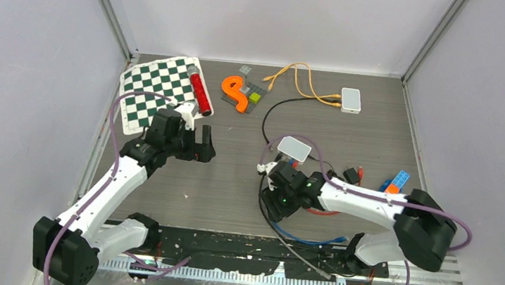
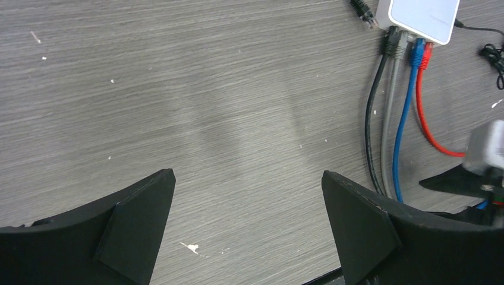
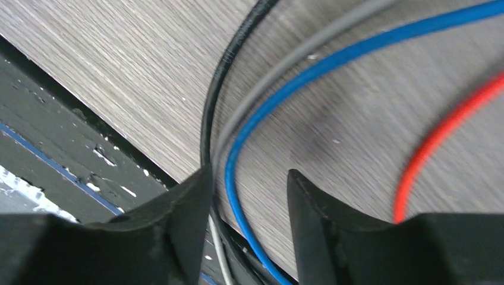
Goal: Pull the plug from the switch port
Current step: Move the switch port to the center of the board.
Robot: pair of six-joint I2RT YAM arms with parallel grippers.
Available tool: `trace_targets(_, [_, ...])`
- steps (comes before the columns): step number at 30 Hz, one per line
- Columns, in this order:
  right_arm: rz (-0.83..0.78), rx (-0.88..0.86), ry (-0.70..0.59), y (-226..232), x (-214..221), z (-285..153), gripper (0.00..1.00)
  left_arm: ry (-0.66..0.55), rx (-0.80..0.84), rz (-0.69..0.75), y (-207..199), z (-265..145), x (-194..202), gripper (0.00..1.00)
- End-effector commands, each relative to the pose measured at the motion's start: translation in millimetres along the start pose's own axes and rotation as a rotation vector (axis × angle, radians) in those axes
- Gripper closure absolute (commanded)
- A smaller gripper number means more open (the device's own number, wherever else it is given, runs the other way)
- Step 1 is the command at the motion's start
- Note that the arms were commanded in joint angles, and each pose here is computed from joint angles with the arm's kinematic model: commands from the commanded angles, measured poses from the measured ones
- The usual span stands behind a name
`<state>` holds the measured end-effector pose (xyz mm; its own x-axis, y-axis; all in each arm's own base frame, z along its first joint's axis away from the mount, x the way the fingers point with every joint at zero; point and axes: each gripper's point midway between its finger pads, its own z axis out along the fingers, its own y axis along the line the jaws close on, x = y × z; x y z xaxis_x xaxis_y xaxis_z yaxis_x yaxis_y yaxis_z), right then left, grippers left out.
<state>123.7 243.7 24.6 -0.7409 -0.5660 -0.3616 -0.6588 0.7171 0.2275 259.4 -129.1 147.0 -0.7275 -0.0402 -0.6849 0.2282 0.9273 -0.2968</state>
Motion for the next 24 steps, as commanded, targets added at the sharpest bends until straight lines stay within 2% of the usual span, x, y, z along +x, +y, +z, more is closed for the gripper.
trace_targets(1, [-0.027, 0.077, -0.212, -6, -49, -55, 0.39, -0.079, 0.063, 0.042, -19, -7, -31, 0.01])
trace_targets(2, [-0.018, 0.102, -0.295, -9, -66, -74, 0.32, -0.084, 0.072, 0.044, -21, -8, -34, 0.01])
trace_targets(4, [0.019, 0.148, -0.406, -19, -86, -100, 0.25, -0.091, 0.085, 0.049, -26, -7, -39, 0.01])
trace_targets(8, [0.205, 0.256, -0.531, -70, -107, -133, 0.21, -0.113, 0.147, 0.059, -45, -3, -53, 0.01])
trace_targets(10, [0.380, 0.305, -0.562, -117, -111, -142, 0.21, -0.104, 0.186, 0.079, -61, 3, -60, 0.01])
trace_targets(15, [0.597, 0.158, -0.576, -156, -134, -132, 0.21, -0.022, 0.307, 0.173, -117, 37, -72, 0.01])
trace_targets(18, [0.707, 0.121, -0.530, -187, -141, -111, 0.22, 0.059, 0.353, 0.236, -148, 66, -79, 0.01])
trace_targets(20, [0.751, 0.075, -0.502, -196, -146, -100, 0.24, 0.103, 0.430, 0.280, -181, 76, -90, 0.01])
trace_targets(24, [0.785, 0.084, -0.517, -216, -151, -95, 0.25, 0.179, 0.497, 0.310, -215, 113, -90, 0.04])
